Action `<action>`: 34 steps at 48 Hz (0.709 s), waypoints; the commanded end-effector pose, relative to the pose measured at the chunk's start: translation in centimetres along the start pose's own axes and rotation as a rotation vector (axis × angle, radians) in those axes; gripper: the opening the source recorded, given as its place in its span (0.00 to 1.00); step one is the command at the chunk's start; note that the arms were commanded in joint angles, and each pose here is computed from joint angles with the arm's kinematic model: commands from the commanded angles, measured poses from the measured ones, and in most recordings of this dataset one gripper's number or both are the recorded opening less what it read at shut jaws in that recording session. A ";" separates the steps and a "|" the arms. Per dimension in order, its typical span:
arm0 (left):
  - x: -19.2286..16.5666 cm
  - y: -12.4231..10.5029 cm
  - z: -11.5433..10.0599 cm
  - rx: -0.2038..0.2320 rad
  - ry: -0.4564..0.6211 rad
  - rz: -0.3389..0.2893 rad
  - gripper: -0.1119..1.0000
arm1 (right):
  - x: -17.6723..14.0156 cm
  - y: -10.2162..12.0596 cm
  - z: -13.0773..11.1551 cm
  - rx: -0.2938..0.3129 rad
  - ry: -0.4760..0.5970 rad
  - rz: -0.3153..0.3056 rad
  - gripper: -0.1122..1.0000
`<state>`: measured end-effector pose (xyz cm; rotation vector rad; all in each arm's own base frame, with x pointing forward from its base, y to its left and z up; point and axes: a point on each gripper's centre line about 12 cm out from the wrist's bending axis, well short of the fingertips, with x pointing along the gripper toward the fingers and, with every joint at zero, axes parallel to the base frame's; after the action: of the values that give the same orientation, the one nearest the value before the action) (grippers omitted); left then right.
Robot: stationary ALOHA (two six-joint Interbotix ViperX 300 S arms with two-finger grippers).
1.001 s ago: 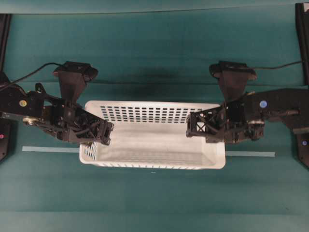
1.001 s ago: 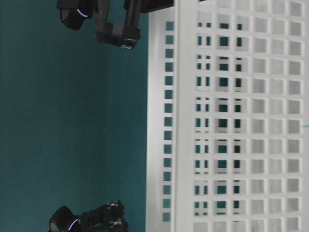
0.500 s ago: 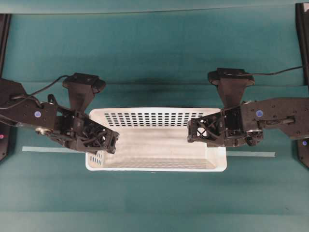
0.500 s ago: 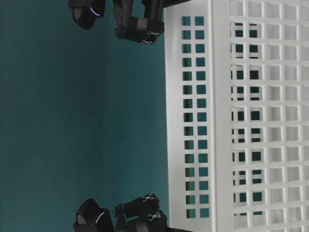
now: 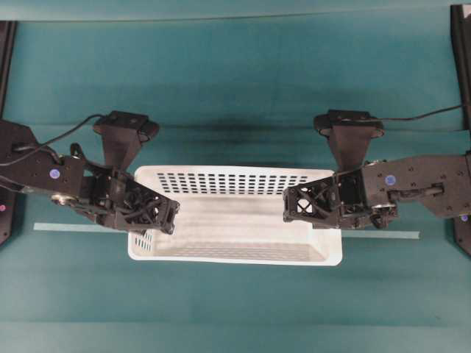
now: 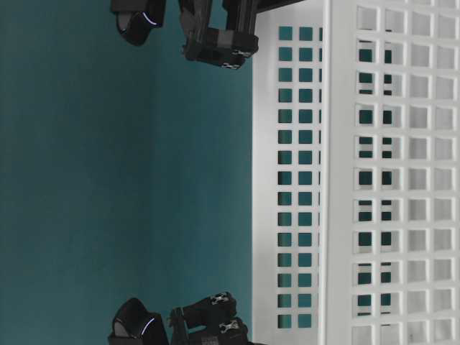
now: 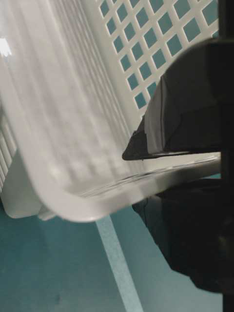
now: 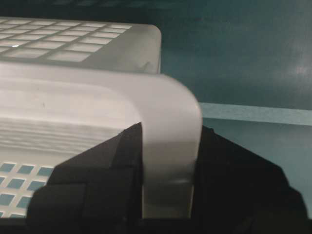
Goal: Lift the white basket with both hands.
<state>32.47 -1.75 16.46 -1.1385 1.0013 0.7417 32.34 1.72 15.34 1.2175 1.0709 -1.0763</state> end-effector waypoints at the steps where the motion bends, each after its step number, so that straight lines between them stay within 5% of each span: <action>1: -0.5 -1.0 -0.2 0.027 -0.008 -0.035 0.14 | 0.2 0.5 -0.2 -0.030 -0.006 0.016 0.25; 19: -0.2 -0.8 -0.2 0.012 -0.010 -0.039 0.14 | 1.0 0.8 0.5 -0.004 -0.005 0.099 0.25; 34: -0.2 -0.7 -0.2 0.015 -0.015 -0.062 0.14 | 1.0 0.8 0.5 0.001 -0.006 0.101 0.25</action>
<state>32.42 -1.79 16.29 -1.1611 0.9804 0.7388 32.54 1.09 14.74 1.2586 1.0150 -1.0397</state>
